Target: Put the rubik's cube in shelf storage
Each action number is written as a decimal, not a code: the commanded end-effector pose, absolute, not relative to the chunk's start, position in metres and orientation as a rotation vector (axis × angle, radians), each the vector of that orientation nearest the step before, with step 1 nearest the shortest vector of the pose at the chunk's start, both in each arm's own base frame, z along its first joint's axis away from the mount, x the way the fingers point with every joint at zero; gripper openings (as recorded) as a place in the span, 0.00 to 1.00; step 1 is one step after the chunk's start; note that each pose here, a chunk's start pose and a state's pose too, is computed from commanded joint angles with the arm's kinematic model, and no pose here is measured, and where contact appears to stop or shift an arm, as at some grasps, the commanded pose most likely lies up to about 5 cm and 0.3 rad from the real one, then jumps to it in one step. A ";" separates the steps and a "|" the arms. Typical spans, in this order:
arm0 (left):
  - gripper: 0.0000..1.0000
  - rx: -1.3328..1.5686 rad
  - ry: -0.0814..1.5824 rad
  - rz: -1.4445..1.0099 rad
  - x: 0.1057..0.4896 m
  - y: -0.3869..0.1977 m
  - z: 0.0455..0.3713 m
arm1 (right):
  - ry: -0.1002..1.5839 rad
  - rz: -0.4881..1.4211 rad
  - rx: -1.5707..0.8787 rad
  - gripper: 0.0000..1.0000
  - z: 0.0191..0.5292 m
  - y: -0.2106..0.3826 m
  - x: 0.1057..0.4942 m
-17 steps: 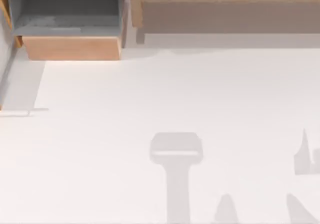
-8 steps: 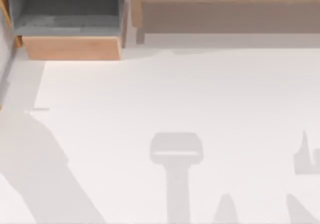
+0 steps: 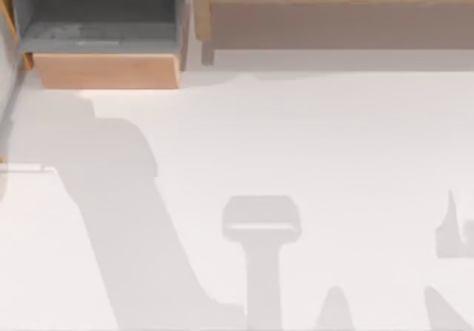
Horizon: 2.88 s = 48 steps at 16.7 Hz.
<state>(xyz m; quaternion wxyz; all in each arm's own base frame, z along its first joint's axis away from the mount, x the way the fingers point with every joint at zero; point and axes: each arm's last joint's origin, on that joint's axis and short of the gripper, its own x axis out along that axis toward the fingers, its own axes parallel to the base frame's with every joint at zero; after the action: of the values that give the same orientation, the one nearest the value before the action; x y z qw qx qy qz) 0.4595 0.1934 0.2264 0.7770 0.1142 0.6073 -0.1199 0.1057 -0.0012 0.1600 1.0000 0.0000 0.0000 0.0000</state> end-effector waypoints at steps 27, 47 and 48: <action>1.00 0.221 1.358 -0.270 0.482 0.181 0.160 | 0.000 0.000 0.000 1.00 0.160 -0.001 0.106; 0.00 0.221 1.358 -0.270 0.482 0.181 0.160 | 0.000 0.000 0.000 1.00 0.160 -0.001 0.106; 0.00 0.221 1.358 -0.270 0.482 0.181 0.160 | 0.000 0.000 0.000 1.00 0.160 -0.001 0.106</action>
<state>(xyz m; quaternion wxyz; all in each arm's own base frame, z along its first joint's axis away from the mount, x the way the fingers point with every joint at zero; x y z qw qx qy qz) 0.4818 0.1805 0.1602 0.7641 0.1015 0.6248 -0.1243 0.1057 -0.0012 0.1600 1.0000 0.0000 0.0000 0.0000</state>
